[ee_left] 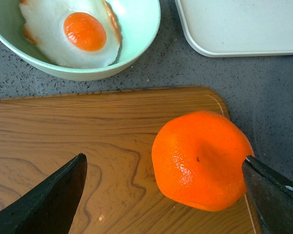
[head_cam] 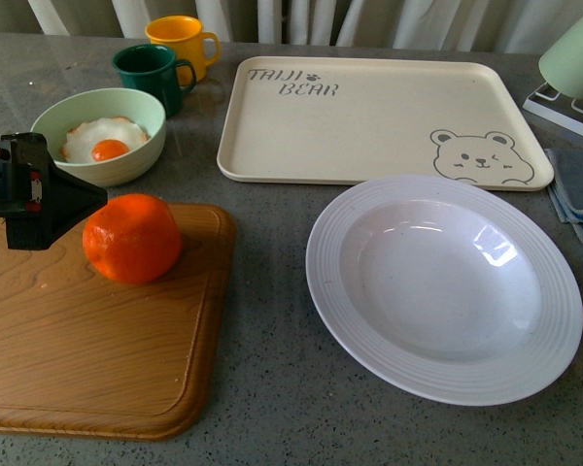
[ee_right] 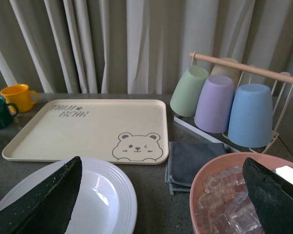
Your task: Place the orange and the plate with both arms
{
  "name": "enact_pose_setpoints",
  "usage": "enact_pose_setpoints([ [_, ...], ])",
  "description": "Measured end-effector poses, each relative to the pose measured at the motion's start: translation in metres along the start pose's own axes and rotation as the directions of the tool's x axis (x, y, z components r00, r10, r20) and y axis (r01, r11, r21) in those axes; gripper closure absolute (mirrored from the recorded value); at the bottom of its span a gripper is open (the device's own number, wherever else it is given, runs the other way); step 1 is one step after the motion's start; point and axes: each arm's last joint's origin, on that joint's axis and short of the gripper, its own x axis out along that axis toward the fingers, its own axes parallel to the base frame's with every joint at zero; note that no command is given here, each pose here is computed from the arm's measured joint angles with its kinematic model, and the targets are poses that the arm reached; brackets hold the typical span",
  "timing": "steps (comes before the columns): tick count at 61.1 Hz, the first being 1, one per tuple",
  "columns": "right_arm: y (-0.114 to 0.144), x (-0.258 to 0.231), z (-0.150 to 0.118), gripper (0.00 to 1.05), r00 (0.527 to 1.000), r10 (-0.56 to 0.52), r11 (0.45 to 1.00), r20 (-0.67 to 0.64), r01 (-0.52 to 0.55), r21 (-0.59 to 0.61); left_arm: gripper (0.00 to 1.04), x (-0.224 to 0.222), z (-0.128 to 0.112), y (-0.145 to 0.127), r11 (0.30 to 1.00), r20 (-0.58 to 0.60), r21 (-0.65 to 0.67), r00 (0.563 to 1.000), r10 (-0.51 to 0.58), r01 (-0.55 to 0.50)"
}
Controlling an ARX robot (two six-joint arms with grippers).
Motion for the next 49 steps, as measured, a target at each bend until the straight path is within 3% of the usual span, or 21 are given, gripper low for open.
enact_pose_setpoints([
  [49, 0.000, 0.000, 0.000, 0.09, 1.000, 0.000, 1.000, 0.000, 0.000, 0.000, 0.09, 0.022, -0.010, -0.022, 0.985, -0.095, 0.113, 0.988, -0.121, 0.132],
])
